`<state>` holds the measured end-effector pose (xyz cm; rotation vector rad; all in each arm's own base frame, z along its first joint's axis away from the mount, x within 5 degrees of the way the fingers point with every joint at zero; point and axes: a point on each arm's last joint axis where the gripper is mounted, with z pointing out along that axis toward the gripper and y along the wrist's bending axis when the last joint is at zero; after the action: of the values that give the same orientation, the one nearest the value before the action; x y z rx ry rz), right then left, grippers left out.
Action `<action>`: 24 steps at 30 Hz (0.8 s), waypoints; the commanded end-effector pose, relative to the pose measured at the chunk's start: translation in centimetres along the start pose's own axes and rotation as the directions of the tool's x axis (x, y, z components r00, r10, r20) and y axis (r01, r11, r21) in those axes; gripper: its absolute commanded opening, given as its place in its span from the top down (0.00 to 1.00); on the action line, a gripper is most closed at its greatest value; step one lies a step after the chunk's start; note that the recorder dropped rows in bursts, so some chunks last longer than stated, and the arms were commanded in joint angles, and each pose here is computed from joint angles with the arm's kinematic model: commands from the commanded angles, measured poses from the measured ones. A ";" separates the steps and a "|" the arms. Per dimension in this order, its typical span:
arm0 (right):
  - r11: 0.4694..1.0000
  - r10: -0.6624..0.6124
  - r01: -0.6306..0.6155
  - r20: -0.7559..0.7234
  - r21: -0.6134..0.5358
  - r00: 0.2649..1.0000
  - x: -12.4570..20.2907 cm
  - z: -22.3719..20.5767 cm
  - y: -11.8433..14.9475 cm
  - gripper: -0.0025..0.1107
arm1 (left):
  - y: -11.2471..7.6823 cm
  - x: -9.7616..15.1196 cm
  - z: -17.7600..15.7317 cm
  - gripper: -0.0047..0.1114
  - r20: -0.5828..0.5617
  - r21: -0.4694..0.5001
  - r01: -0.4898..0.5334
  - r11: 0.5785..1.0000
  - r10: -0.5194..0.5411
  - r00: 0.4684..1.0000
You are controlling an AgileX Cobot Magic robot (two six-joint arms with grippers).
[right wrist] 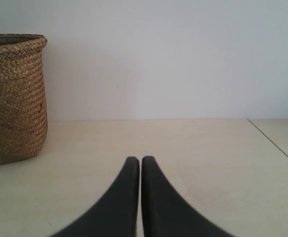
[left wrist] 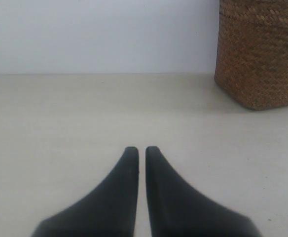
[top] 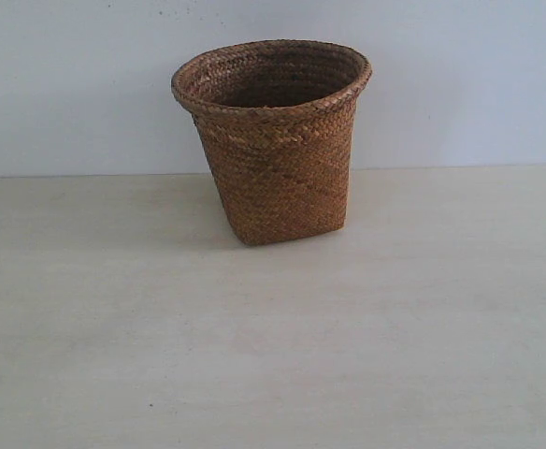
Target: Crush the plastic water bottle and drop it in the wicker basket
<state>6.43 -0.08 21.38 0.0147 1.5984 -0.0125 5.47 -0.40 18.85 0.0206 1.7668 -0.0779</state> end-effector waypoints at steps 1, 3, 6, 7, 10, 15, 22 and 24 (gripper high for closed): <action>1.000 0.002 -0.002 0.001 0.001 1.000 0.0 0.0 0.0 0.98 | 0.0 0.1 0.0 0.92 0.001 -0.004 -0.004 1.000 0.004 1.000; 1.000 0.020 -0.020 0.001 0.001 1.000 0.0 0.0 0.0 0.98 | 0.0 0.1 0.0 0.92 0.001 -0.004 -0.004 1.000 0.004 1.000; 0.999 0.047 -0.047 0.001 0.001 0.999 0.0 0.0 0.0 0.98 | 0.0 0.1 0.0 0.92 0.001 -0.004 -0.004 1.000 0.004 1.000; 0.999 0.052 -0.052 0.001 0.001 0.999 0.0 0.0 0.0 0.98 | 0.0 0.1 0.0 0.92 0.001 -0.004 -0.004 1.000 0.004 1.000; 0.997 0.072 -0.072 0.001 0.004 0.997 0.0 0.0 0.0 0.98 | 0.0 0.1 0.0 0.92 0.001 -0.004 -0.004 1.000 0.004 1.000; 0.994 0.109 -0.109 -0.004 0.009 0.994 0.1 0.0 -0.1 0.98 | 0.0 0.1 0.0 0.92 0.001 -0.004 -0.004 1.000 0.004 1.000; 0.996 0.093 -0.092 -0.039 0.005 0.995 1.4 -0.7 0.0 0.98 | 0.0 0.1 0.0 0.92 0.001 -0.004 -0.004 1.000 0.004 1.000; 0.996 0.092 -0.092 -0.033 0.004 0.995 1.4 -0.8 0.0 0.98 | 0.0 0.1 0.0 0.92 0.001 -0.004 -0.004 1.000 0.004 1.000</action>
<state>5.78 -0.06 20.20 0.1040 1.6323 0.0712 5.47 -0.40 18.83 0.0207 1.7687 -0.0779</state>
